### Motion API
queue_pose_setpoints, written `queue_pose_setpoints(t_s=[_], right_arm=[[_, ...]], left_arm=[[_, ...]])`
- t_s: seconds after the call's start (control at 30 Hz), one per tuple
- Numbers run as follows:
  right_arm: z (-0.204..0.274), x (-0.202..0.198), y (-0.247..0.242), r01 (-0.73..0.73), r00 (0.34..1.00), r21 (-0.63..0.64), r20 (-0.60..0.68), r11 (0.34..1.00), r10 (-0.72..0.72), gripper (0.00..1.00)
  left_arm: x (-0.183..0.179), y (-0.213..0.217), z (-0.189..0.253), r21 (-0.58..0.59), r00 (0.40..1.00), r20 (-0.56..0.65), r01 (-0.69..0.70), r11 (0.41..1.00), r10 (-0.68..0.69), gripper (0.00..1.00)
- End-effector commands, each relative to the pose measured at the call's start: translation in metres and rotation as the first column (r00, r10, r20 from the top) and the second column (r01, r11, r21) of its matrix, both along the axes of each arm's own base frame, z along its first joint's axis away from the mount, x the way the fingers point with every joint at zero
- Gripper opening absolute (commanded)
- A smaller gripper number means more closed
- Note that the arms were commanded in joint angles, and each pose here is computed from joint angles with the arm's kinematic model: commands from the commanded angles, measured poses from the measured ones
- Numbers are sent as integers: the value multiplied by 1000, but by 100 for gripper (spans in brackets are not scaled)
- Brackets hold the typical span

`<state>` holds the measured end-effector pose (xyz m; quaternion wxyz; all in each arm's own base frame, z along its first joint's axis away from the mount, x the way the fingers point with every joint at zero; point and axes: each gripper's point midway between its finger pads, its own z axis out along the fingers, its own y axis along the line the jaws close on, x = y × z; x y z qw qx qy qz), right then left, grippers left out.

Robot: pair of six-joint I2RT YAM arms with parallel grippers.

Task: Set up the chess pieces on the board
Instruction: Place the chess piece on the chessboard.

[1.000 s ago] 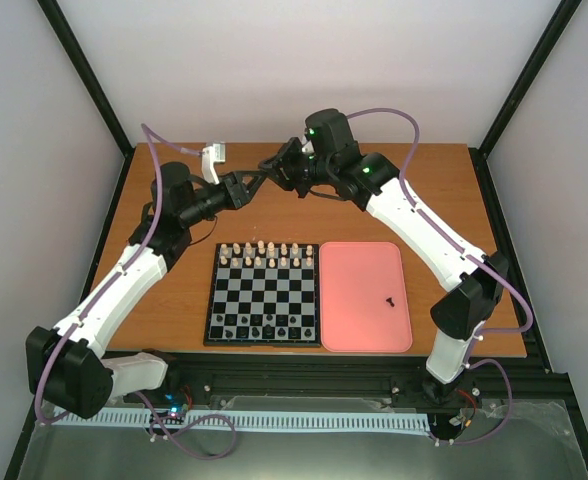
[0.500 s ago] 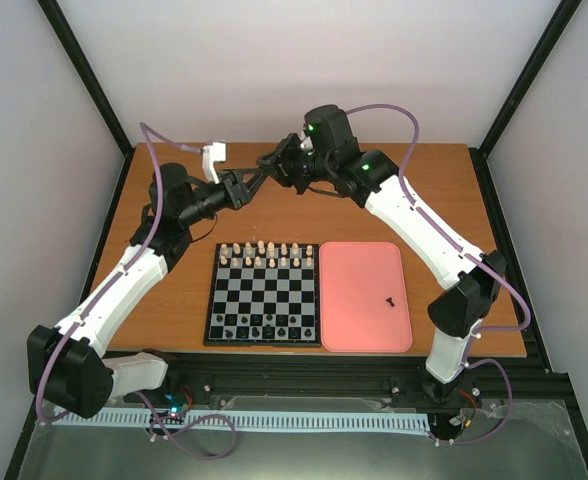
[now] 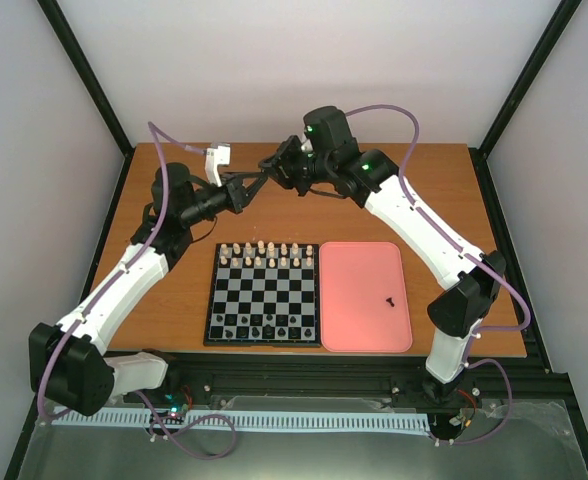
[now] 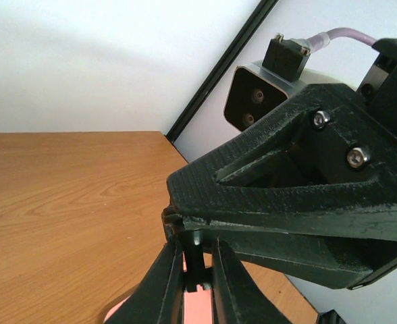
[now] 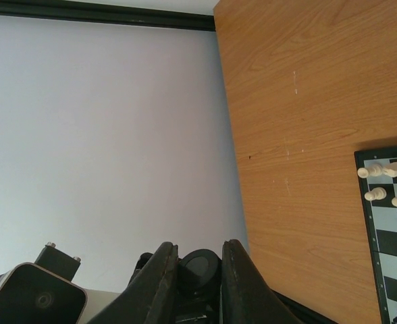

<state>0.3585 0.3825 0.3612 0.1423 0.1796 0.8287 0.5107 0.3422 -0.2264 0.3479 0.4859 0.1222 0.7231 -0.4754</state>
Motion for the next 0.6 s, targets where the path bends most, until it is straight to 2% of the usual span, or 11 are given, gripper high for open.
queue_pose_setpoints(t_s=[0.0,0.27,0.57], right_arm=[[3,-15,17,-66,998,12,2,998,66,8],[-3,-17,14,-66,998,-4,-6,998,66,10],[-1,-17,14,-74,997,-8,12,997,74,36]], left_arm=[[-17,-7,28,35,991,118,57,998,-61,4],[-31,5,22,230,985,154,35,973,-72,2],[-51,1,22,267,977,134,124,956,-164,1]])
